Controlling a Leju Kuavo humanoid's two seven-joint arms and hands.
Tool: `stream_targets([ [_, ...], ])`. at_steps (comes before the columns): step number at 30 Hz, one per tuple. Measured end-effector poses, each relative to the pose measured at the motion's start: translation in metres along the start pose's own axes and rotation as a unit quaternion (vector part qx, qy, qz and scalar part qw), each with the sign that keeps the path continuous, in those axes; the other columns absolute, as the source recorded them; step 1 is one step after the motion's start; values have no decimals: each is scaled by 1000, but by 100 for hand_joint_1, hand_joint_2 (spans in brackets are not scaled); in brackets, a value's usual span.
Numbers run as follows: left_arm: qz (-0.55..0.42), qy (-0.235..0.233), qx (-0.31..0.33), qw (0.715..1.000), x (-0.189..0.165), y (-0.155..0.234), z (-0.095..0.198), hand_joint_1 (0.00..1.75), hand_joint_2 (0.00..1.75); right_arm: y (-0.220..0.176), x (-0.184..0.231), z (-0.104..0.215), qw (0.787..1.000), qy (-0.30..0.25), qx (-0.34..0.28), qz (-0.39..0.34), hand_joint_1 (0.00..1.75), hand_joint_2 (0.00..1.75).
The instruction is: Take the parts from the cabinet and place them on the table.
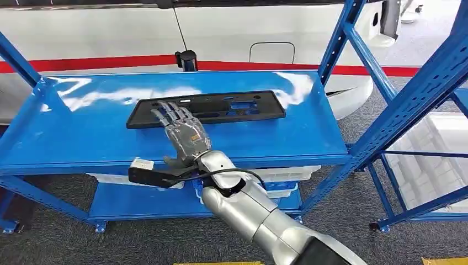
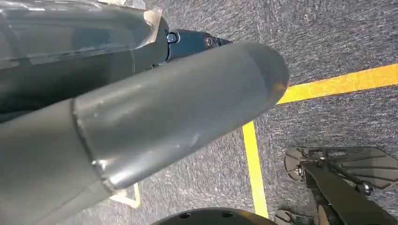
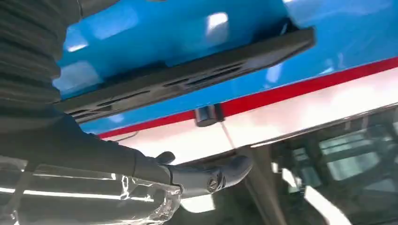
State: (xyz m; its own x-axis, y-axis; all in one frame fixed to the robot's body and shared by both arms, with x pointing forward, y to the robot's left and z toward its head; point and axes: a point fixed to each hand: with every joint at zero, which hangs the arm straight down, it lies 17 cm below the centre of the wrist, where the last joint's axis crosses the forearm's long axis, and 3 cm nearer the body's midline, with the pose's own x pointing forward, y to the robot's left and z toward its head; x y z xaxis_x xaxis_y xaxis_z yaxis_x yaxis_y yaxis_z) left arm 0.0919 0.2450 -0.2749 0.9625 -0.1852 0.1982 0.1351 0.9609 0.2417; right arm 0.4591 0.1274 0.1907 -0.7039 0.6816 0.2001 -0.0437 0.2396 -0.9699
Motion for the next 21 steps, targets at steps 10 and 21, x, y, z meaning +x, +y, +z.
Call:
stream_targets([
  [10, -11, 3, -6, 1000, -1, -4, 1, 0, 0, -7, -66, -5, 994, 113, 14, 5, 0, 175],
  [21, -10, 1, -3, 1000, 0, -2, 1, 0, 0, 11, -121, 13, 982, 179, 34, 43, 0, 175],
])
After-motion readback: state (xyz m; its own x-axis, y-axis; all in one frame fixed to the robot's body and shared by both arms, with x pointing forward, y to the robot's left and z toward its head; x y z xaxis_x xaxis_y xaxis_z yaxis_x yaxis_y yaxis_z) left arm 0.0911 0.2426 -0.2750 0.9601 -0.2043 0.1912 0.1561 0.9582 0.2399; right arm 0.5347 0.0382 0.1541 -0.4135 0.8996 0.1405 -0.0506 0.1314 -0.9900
